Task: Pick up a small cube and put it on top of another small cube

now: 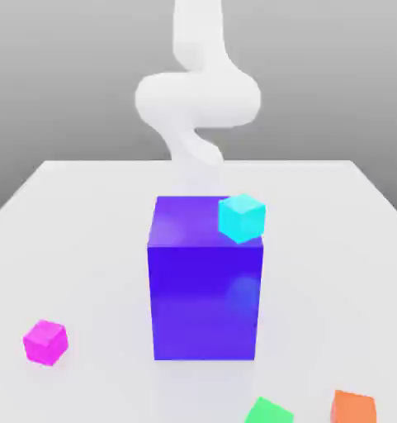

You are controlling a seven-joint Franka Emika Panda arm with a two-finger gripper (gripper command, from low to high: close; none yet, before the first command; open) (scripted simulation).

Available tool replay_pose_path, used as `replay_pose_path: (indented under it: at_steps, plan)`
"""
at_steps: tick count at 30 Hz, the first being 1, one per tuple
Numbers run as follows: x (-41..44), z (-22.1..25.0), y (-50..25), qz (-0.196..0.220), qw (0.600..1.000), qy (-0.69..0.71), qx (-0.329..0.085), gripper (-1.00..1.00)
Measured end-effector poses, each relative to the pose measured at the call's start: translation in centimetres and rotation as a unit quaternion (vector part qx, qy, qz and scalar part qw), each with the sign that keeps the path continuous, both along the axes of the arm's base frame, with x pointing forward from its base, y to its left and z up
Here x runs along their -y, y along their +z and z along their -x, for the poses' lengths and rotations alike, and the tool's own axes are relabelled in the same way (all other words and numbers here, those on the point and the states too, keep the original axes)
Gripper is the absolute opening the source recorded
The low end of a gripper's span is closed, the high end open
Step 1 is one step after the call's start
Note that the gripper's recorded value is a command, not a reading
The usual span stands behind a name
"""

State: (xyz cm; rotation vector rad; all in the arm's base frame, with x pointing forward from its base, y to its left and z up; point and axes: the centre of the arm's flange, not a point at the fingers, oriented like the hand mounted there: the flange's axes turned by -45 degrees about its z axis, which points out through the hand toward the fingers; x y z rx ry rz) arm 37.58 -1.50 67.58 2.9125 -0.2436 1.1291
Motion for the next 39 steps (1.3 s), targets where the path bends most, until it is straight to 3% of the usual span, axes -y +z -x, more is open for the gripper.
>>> replay_pose_path:
  at_steps: [7,14,20,29,35,36,39]
  plan:
    - [6.2,-6.0,-11.1,-0.065,0.976,-0.194,-0.074,0.0]
    - [13.4,-7.6,-22.9,-0.133,0.909,-0.374,-0.13,0.0]
    - [18.9,-5.8,-33.1,-0.193,0.818,-0.516,-0.166,0.0]
    - [23.4,0.5,-46.9,-0.285,0.631,-0.693,-0.203,0.0]
    - [23.6,1.2,-54.0,-0.296,0.605,-0.71,-0.206,0.0]
    - [23.6,1.3,-54.7,-0.296,0.605,-0.71,-0.206,-1.0]
    - [23.6,1.3,-54.7,-0.296,0.605,-0.71,-0.206,-1.0]
